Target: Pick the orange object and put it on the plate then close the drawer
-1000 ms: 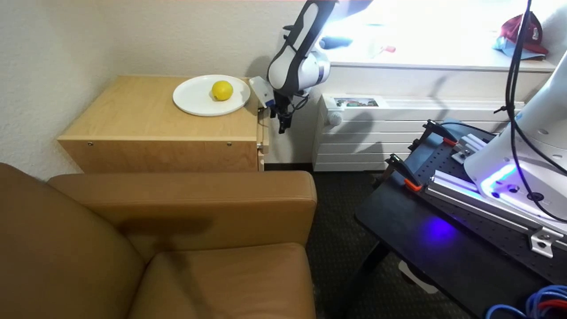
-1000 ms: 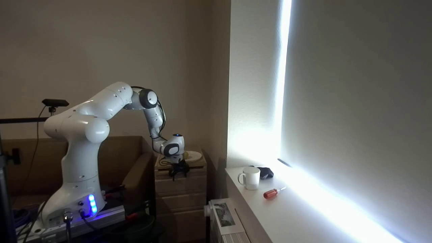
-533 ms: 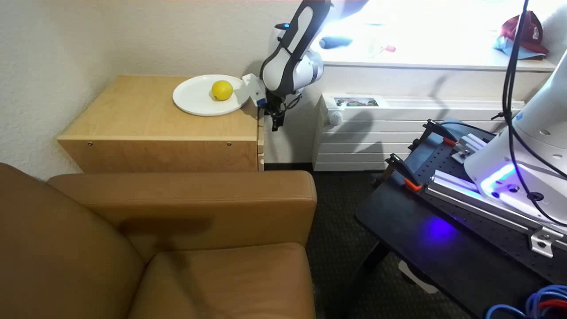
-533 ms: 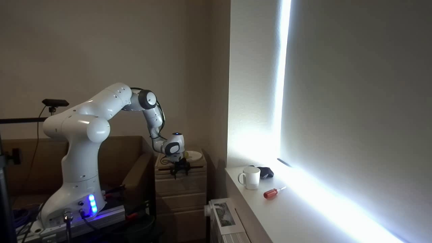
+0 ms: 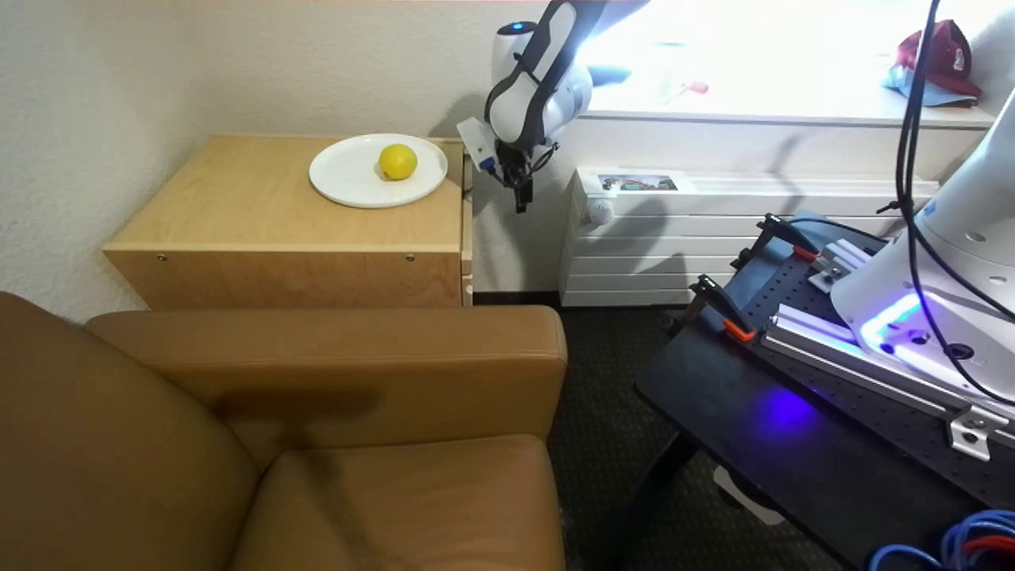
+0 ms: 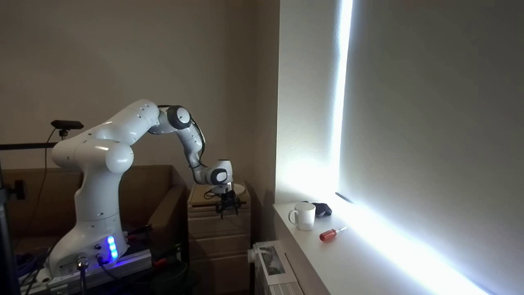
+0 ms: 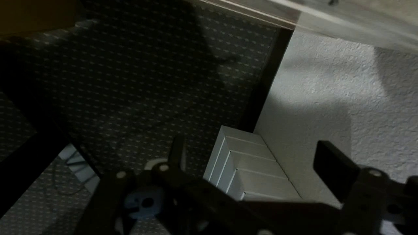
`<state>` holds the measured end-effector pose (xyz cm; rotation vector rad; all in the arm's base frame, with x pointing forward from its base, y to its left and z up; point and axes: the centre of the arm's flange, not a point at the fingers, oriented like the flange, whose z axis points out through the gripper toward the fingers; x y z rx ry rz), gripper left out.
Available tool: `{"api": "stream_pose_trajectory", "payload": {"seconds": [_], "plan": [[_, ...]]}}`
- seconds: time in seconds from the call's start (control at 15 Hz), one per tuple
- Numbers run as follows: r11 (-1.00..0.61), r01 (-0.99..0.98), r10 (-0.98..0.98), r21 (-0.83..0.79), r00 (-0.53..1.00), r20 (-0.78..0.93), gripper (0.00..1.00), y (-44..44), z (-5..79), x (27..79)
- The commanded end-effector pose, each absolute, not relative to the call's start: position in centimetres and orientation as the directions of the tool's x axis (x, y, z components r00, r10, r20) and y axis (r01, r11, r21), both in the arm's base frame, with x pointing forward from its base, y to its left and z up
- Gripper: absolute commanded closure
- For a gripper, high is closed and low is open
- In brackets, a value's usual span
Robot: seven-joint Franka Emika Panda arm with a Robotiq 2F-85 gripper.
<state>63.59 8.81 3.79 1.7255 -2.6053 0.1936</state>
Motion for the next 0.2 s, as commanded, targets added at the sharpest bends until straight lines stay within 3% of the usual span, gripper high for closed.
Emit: {"api": "stream_pose_trajectory", "payload": {"seconds": [0.0,0.13], "plan": [[0.366,-0.926,-0.926,-0.089,-0.372,0.066,0.0,8.8,4.3,63.7],[0.343,-0.936,-0.937,-0.081,-0.347,0.04,0.0,8.9,5.7,63.8]]}}
